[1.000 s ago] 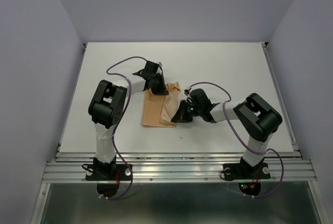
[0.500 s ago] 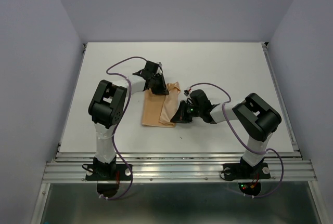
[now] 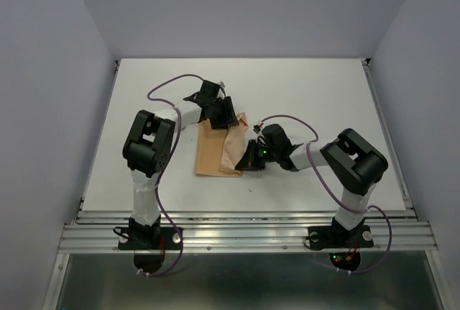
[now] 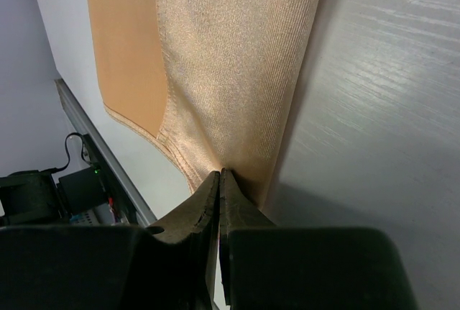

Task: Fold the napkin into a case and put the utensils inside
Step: Smooth out the 2/3-rectangle-folded napkin at the center of the board.

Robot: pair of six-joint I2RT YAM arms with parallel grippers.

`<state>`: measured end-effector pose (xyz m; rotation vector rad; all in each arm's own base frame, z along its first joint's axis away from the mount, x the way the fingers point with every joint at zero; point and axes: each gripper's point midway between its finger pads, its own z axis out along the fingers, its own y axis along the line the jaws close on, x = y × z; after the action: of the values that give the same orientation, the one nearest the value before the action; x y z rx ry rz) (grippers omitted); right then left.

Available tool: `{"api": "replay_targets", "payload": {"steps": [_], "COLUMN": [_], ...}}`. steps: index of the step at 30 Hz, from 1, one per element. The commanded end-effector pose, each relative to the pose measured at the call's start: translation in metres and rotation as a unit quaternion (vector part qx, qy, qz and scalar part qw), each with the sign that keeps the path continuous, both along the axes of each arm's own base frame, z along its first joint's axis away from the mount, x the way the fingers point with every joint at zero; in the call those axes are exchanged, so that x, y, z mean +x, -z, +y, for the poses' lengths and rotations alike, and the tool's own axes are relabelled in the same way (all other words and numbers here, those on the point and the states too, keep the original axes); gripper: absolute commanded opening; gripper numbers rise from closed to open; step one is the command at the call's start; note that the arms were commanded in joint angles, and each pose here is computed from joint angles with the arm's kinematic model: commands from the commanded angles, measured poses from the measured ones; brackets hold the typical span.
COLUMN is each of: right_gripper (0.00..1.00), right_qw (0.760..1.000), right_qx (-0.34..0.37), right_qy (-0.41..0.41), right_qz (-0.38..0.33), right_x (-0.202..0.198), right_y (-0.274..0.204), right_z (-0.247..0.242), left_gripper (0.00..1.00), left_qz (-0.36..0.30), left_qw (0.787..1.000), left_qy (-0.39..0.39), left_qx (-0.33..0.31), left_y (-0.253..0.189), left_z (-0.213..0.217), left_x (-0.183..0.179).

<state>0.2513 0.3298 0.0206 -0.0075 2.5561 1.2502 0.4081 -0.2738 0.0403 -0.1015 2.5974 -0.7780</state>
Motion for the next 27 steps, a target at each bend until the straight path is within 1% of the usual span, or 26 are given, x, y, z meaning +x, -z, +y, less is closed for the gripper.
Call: {"api": "replay_targets", "payload": {"steps": [1,4,6,11,14,15,17,18,21,22,26,27], "right_gripper": [0.06,0.06,0.06,0.06,0.06,0.06,0.06,0.06,0.06,0.06,0.06,0.06], "right_qw": [0.998,0.998,0.998,0.998,0.998,0.998,0.998,0.998,0.998,0.998,0.998,0.998], "right_qx": [-0.051,-0.053,-0.052,-0.052,-0.052,-0.053,-0.054,-0.054,-0.056,-0.057,-0.058,-0.058], "right_qy": [-0.003,-0.003,-0.003,-0.003,-0.003,-0.002,-0.002,-0.002,-0.001,-0.001,0.0,0.0], "right_qz": [0.031,0.032,0.032,0.033,0.031,0.032,0.033,0.033,0.035,0.037,0.037,0.037], "right_x": [-0.014,-0.014,-0.013,-0.013,-0.012,-0.012,-0.013,-0.013,-0.014,-0.014,-0.014,-0.014], "right_y": [0.029,0.03,0.029,0.029,0.028,0.029,0.029,0.03,0.032,0.033,0.033,0.033], "right_z": [-0.01,-0.01,-0.01,-0.009,-0.009,-0.009,-0.009,-0.009,-0.01,-0.011,-0.011,-0.011], "left_gripper": [0.63,0.66,0.72,0.72,0.62,0.55,0.47,0.39,0.36,0.37,0.53,0.54], "left_qz": [-0.018,-0.018,-0.019,-0.017,-0.016,-0.016,-0.015,-0.014,-0.015,-0.016,-0.019,-0.019], "left_qw": [1.0,1.0,0.999,0.999,0.999,0.999,0.999,0.999,0.999,0.999,0.999,0.999], "left_qy": [-0.005,-0.007,-0.009,-0.014,-0.016,-0.018,-0.018,-0.019,-0.021,-0.021,-0.024,-0.026], "left_qx": [0.015,0.021,0.026,0.036,0.04,0.039,0.042,0.042,0.043,0.042,0.043,0.044], "left_y": [-0.012,-0.013,-0.012,-0.007,-0.005,-0.004,-0.002,-0.001,-0.001,-0.003,-0.003,-0.003], "left_z": [0.003,0.003,0.004,0.006,0.006,0.007,0.007,0.007,0.007,0.008,0.009,0.01], "left_x": [0.015,0.018,0.021,0.025,0.026,0.027,0.028,0.027,0.028,0.027,0.028,0.028]}}
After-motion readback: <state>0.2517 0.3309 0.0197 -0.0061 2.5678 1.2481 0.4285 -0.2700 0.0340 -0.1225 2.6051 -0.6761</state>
